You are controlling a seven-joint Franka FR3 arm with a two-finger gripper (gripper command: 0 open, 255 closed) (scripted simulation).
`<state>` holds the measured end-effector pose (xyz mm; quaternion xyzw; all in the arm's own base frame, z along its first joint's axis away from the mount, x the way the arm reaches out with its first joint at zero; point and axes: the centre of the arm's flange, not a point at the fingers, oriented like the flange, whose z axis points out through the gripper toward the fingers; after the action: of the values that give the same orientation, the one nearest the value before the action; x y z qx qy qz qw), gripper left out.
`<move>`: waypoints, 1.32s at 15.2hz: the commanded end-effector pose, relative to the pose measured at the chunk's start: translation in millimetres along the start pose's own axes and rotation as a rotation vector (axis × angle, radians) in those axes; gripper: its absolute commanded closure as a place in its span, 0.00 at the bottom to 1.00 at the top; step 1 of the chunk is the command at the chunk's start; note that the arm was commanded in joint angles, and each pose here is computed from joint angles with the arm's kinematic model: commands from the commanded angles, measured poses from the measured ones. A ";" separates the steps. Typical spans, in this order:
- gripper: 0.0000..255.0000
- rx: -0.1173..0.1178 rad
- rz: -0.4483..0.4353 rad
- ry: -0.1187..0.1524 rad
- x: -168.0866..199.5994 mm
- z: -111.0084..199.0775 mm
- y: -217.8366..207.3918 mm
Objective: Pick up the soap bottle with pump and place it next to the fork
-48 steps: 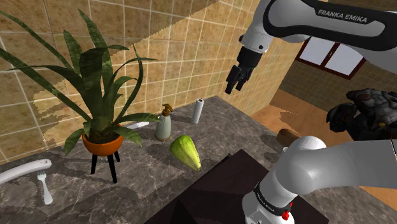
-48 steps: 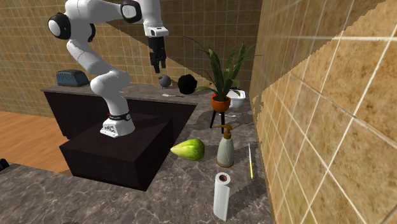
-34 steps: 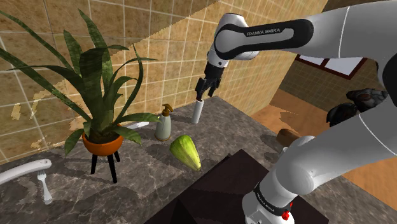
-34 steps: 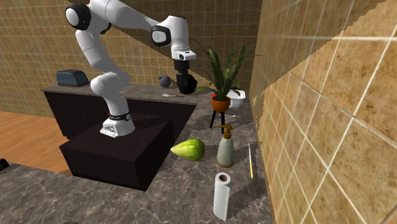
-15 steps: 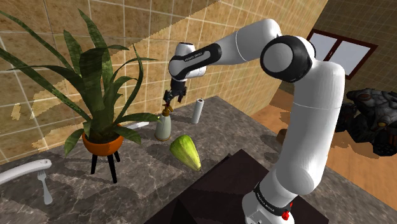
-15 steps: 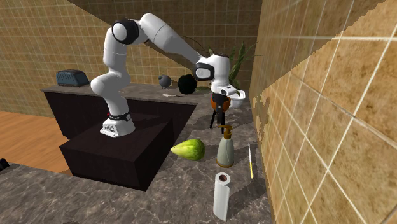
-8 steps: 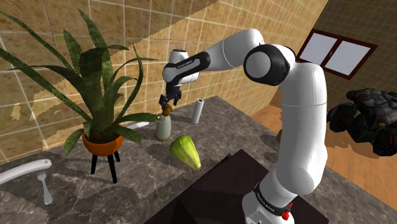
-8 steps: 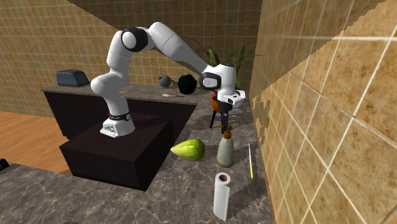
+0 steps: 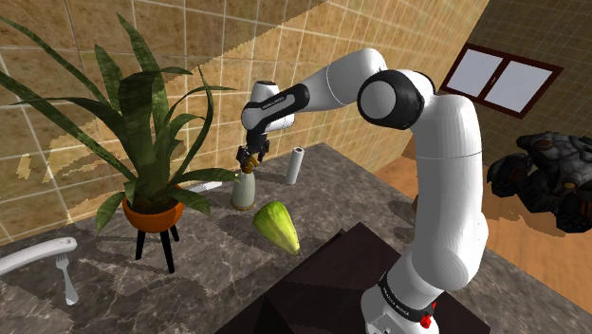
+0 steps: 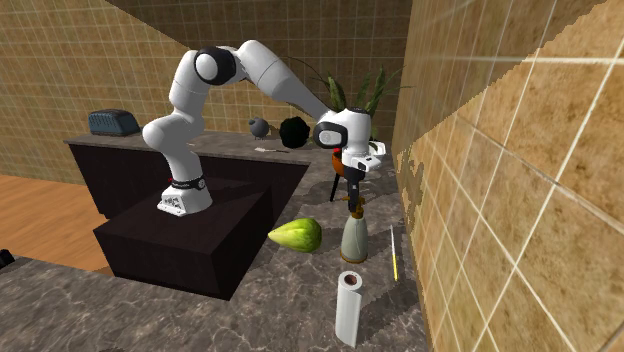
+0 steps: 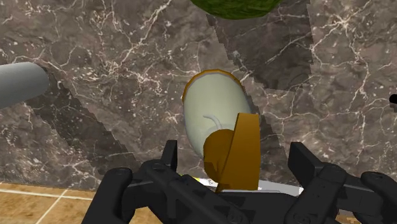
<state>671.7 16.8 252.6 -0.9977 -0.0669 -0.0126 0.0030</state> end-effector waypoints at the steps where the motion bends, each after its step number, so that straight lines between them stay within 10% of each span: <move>1: 0.00 0.000 0.000 0.000 0.1 0.1 -0.1; 3: 0.00 0.000 0.000 0.000 0.0 0.1 0.0; 4: 1.00 0.000 0.000 0.000 0.0 0.1 0.0; 20: 1.00 0.000 0.000 0.000 0.9 -36.8 -0.2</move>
<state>671.5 16.9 283.5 -0.9977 -0.0669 -0.0125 0.0030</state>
